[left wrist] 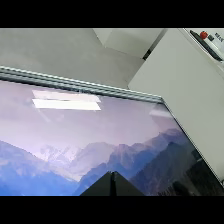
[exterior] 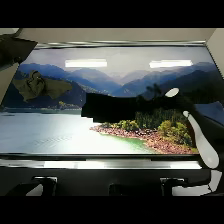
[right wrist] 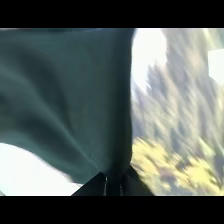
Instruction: Fold the shirts.
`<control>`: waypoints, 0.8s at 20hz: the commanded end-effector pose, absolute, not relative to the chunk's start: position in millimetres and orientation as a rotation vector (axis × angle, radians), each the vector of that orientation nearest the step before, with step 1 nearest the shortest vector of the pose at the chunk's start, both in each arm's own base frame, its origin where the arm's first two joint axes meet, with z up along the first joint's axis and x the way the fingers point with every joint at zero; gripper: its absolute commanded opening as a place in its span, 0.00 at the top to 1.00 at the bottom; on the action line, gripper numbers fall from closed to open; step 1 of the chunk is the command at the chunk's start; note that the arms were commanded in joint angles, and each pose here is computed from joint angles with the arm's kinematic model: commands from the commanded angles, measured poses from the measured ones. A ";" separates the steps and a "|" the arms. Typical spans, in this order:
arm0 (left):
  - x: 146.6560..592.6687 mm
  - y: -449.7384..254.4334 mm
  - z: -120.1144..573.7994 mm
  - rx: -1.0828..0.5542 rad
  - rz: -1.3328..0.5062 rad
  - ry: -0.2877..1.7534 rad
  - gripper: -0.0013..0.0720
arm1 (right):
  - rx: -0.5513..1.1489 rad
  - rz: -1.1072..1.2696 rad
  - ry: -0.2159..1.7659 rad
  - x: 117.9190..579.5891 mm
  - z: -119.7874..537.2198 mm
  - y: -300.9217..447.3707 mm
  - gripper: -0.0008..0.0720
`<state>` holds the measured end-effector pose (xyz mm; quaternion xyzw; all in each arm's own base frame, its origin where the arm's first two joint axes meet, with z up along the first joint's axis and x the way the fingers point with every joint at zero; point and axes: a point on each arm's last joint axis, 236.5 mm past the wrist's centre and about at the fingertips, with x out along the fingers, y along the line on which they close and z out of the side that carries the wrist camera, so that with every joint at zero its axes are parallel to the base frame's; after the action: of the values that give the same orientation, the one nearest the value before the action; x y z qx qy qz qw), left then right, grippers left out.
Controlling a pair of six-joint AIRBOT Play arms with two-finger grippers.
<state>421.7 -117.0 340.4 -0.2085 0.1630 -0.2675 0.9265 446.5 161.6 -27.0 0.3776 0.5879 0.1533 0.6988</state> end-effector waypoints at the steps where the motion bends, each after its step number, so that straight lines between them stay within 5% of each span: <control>1: 421.2 -118.9 340.4 -0.425 -0.552 0.335 0.94 | 0.771 0.329 1.143 474.8 52.8 98.9 0.94; 8: 419.3 -120.5 337.4 -0.416 -0.559 0.348 0.94 | 0.763 -0.122 0.942 425.5 169.7 -119.8 0.94; 16: 415.9 -121.6 328.1 -0.371 -0.566 0.379 0.94 | 0.937 -0.447 0.753 322.4 228.6 -220.7 0.94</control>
<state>416.2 -122.9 331.9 -0.1908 0.1802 -0.2784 0.9239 364.5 -196.3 213.8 0.4130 0.3707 -0.1580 0.8168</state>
